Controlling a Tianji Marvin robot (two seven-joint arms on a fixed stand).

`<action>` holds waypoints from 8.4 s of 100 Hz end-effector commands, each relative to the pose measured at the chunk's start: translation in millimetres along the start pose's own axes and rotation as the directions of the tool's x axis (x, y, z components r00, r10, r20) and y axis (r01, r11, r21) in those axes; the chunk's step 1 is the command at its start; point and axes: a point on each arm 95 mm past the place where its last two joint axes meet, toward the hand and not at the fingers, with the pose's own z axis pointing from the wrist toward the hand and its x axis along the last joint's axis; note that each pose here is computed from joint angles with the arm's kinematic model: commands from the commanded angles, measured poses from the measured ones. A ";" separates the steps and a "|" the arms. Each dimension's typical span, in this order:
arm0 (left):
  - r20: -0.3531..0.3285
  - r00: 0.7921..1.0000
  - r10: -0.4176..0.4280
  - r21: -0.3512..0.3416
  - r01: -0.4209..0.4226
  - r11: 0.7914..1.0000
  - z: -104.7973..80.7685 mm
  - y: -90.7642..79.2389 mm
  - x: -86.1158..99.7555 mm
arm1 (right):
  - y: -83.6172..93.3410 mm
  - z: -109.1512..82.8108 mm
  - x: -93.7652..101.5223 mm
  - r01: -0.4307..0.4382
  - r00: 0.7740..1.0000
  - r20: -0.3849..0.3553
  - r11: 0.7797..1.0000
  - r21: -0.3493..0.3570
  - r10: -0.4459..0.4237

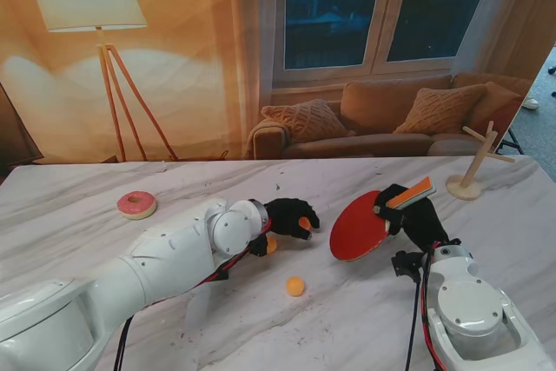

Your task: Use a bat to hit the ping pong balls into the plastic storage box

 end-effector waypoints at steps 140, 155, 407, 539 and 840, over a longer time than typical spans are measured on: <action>-0.025 0.992 0.127 0.081 -0.125 0.989 13.3 10.0 -3.0 | -9.5 6.4 -0.4 -0.025 0.999 0.025 0.999 0.024 0.024; -0.027 0.992 0.127 0.104 -0.123 0.987 6.0 1.9 0.1 | -13.3 10.3 0.3 -0.029 0.999 0.034 0.999 0.031 0.028; 0.201 0.978 -0.059 0.510 -0.053 0.858 -278.1 -84.5 -12.4 | -177.6 71.3 56.0 -0.266 0.957 0.194 0.914 0.305 0.214; 0.059 0.957 -0.283 0.351 0.245 0.904 -231.2 -122.5 2.9 | -179.4 68.0 47.4 -0.173 0.983 -0.008 0.936 0.306 0.184; 0.021 0.956 -0.293 0.165 0.285 0.944 -183.3 -93.3 1.4 | -86.5 67.5 21.8 0.039 0.993 -0.115 0.989 0.142 -0.023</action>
